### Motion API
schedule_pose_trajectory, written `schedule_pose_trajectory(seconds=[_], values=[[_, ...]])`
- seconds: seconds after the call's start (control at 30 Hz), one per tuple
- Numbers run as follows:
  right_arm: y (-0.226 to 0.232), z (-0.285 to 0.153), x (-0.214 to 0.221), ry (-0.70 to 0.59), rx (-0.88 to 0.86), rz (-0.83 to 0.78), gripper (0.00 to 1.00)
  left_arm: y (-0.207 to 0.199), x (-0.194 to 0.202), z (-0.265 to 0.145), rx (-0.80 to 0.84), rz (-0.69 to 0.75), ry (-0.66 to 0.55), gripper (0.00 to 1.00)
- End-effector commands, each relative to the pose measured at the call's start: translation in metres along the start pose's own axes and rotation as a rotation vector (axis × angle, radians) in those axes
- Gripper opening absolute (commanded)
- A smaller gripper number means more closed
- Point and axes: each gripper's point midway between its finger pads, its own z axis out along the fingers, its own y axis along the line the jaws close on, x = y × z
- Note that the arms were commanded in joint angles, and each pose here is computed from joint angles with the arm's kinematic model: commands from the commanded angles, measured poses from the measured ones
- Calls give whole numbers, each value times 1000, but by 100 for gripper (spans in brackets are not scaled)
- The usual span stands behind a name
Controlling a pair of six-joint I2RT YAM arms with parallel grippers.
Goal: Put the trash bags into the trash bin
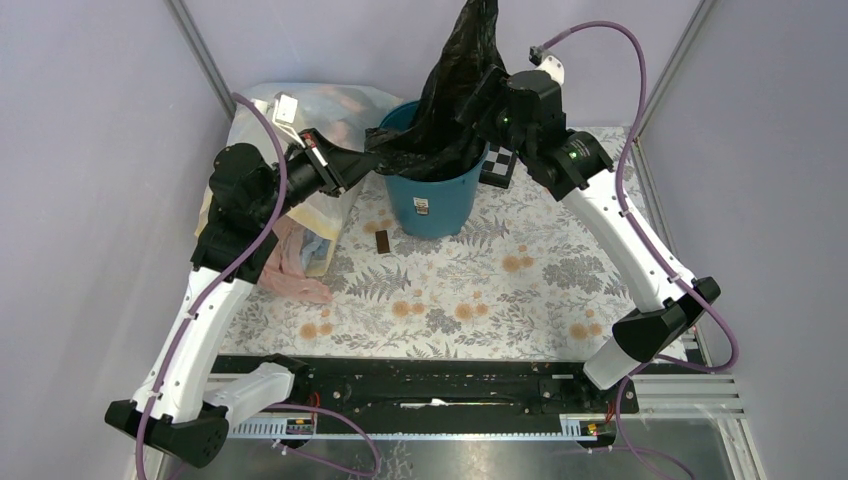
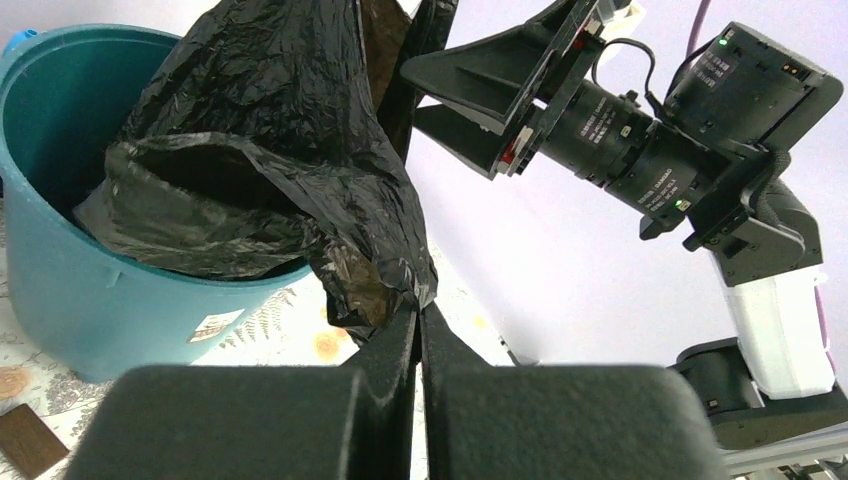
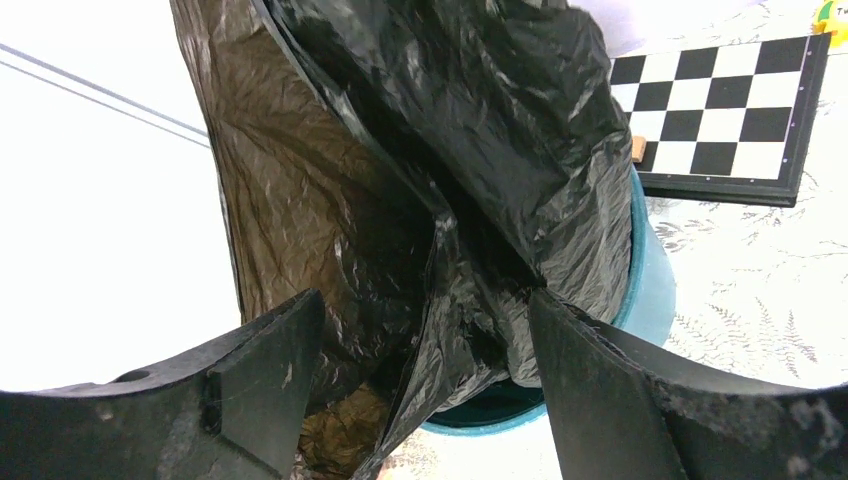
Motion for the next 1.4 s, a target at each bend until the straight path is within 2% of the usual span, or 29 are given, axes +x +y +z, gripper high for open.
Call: schedule_pose_trajectory(seconds=[0.0,0.13,0.27,0.37,0.53,0.77,0.87,1.07,1.13,1.3,1.37], values=[[-4,-16,-26,-92,38,32,80,-6,1,-8,24,48,6,0],[-8,-11,-21,-74,62,9,75,-9,0,-12,25,59,4,0],[-16,-9,-13,-51,85,-1,65,-8,1,-14,12,67,9,0],[-24,-11,-9,-50,105,-20,64,-6,1,-15,-2,75,16,0],[-33,-8,-4,-44,130,-46,71,-11,1,-20,4,82,20,0],[-53,-1,1,-43,248,-33,69,-18,6,-29,18,90,41,0],[-58,-6,2,-43,261,-32,58,-15,7,-33,1,102,47,0],[-61,-28,3,-35,220,-51,22,5,15,-37,-83,115,53,0],[-65,-34,8,-22,216,-56,15,10,18,-39,-104,118,54,0],[-78,-44,31,26,195,-23,18,31,22,-43,-202,119,52,0],[-87,-45,42,40,196,-17,25,39,22,-44,-246,122,49,0]])
